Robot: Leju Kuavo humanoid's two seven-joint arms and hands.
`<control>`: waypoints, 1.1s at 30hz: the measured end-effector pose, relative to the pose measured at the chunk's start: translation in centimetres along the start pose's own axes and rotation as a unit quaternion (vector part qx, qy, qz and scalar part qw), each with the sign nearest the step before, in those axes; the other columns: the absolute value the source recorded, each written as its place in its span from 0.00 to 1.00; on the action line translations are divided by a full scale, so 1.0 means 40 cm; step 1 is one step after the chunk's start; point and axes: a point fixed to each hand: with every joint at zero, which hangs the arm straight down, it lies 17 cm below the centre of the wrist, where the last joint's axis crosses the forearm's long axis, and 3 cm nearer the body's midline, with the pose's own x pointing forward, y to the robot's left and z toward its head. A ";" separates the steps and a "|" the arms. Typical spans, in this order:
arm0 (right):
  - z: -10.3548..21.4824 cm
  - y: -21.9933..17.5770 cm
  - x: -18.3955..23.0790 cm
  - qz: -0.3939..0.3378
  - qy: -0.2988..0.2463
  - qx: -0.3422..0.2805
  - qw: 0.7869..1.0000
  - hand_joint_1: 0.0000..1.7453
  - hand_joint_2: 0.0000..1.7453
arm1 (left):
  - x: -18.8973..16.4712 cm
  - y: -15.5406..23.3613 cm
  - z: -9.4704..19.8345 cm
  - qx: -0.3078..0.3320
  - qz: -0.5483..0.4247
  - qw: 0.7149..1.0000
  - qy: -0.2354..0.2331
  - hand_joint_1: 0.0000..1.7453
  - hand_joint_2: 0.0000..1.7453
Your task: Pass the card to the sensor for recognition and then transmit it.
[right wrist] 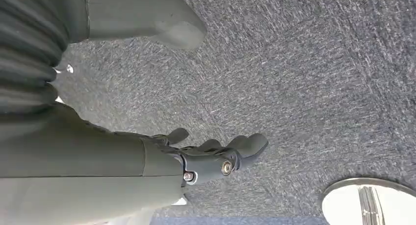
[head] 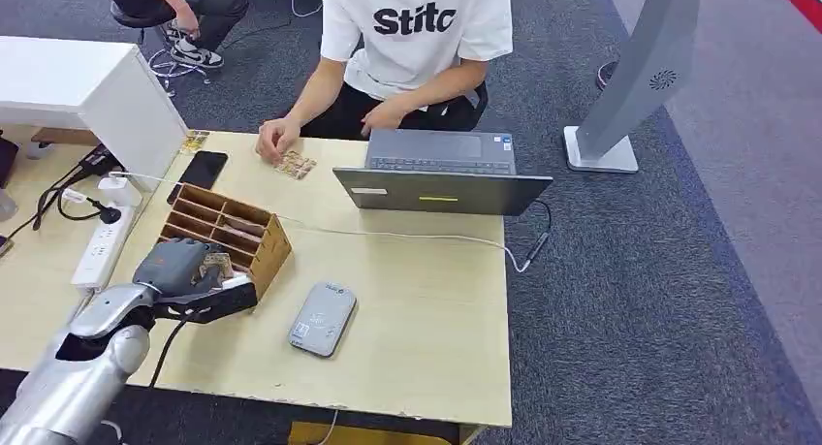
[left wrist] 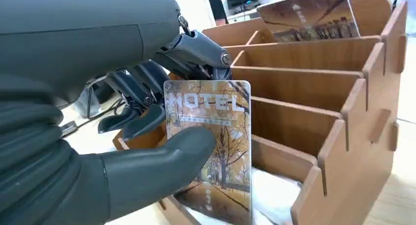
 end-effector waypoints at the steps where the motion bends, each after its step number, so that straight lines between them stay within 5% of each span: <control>1: 0.000 0.000 0.000 0.000 0.000 0.000 1.000 0.00 1.00 | -0.002 0.005 -0.001 0.003 0.000 1.000 0.001 1.00 1.00; 13: 0.000 0.000 0.003 0.001 -0.004 0.000 1.000 0.00 1.00 | -0.001 0.058 -0.008 0.027 0.017 0.999 -0.003 1.00 1.00; 27: 0.000 0.000 0.009 0.000 -0.011 0.000 1.000 0.00 1.00 | 0.029 0.374 -0.042 0.155 0.106 0.982 -0.026 1.00 1.00; 33: 0.000 0.000 0.009 0.000 -0.011 0.000 1.000 0.00 1.00 | 0.034 0.415 -0.041 0.169 0.106 0.979 -0.030 1.00 1.00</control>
